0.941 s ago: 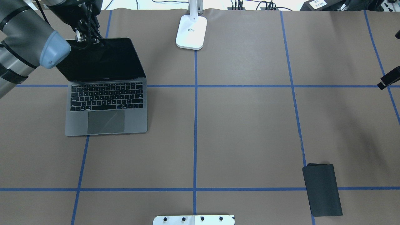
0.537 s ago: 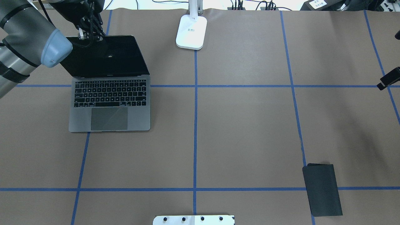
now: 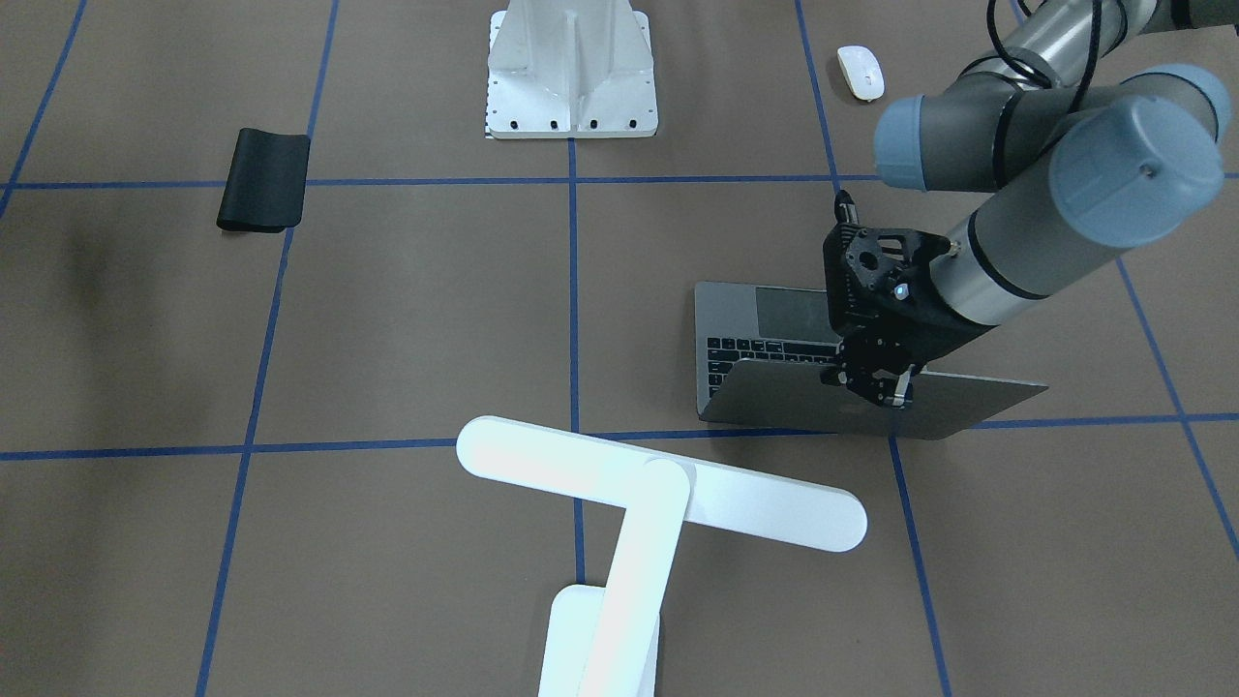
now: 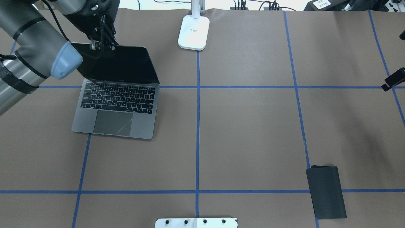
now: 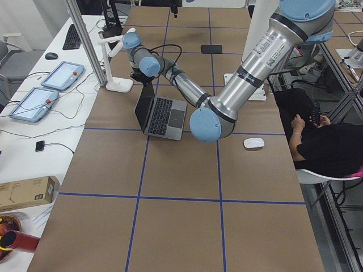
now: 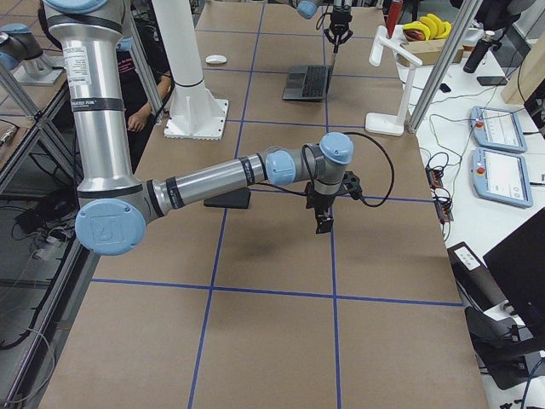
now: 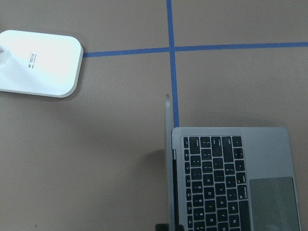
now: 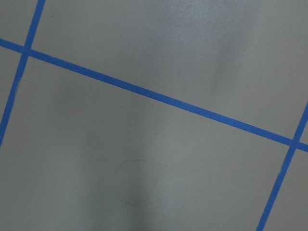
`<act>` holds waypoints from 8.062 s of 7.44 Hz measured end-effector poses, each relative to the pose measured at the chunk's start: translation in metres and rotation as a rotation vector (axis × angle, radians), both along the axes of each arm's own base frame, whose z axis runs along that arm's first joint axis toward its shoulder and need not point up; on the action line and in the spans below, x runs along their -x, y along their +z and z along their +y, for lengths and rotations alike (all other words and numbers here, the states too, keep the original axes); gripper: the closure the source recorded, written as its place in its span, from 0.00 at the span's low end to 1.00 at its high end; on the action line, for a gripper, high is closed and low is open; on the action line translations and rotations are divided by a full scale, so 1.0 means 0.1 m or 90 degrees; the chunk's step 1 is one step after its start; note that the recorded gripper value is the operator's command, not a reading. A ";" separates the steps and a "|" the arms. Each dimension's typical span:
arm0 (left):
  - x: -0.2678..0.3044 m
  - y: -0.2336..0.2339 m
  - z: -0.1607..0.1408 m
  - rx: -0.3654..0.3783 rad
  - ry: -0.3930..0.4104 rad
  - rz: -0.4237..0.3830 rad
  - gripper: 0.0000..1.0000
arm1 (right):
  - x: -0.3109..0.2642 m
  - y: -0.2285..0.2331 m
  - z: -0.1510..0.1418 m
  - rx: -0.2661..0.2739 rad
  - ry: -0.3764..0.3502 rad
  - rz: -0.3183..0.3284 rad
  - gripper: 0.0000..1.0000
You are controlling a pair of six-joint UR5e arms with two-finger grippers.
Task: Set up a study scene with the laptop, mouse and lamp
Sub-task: 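Slide the grey laptop farther toward the lamp with the left gripper, then withdraw the left gripper while lowering the right gripper toward the black object, then close the right gripper on the black object's near end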
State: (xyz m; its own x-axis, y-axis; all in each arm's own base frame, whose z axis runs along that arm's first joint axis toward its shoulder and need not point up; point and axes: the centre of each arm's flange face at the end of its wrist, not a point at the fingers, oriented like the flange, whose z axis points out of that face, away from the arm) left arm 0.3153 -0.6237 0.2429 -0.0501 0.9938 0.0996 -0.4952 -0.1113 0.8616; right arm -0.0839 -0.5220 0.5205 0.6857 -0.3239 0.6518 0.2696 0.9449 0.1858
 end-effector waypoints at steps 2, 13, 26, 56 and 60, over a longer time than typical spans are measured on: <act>-0.08 0.02 0.01 -0.006 0.000 -0.003 0.86 | 0.00 -0.01 0.00 -0.001 0.000 0.000 0.00; -0.19 -0.47 -0.19 0.032 -0.049 0.007 0.87 | -0.02 -0.25 0.02 -0.029 0.002 -0.011 0.00; -0.21 -0.51 -0.31 0.025 -0.063 0.012 0.30 | 0.00 -0.33 0.02 -0.041 -0.001 -0.013 0.00; 2.03 1.88 1.63 0.427 -0.316 -0.082 0.01 | 2.09 0.30 2.22 0.319 -0.072 -0.093 0.34; 2.02 1.90 1.63 0.427 -0.315 -0.083 0.01 | 2.11 0.27 2.05 0.344 -0.038 -0.066 0.34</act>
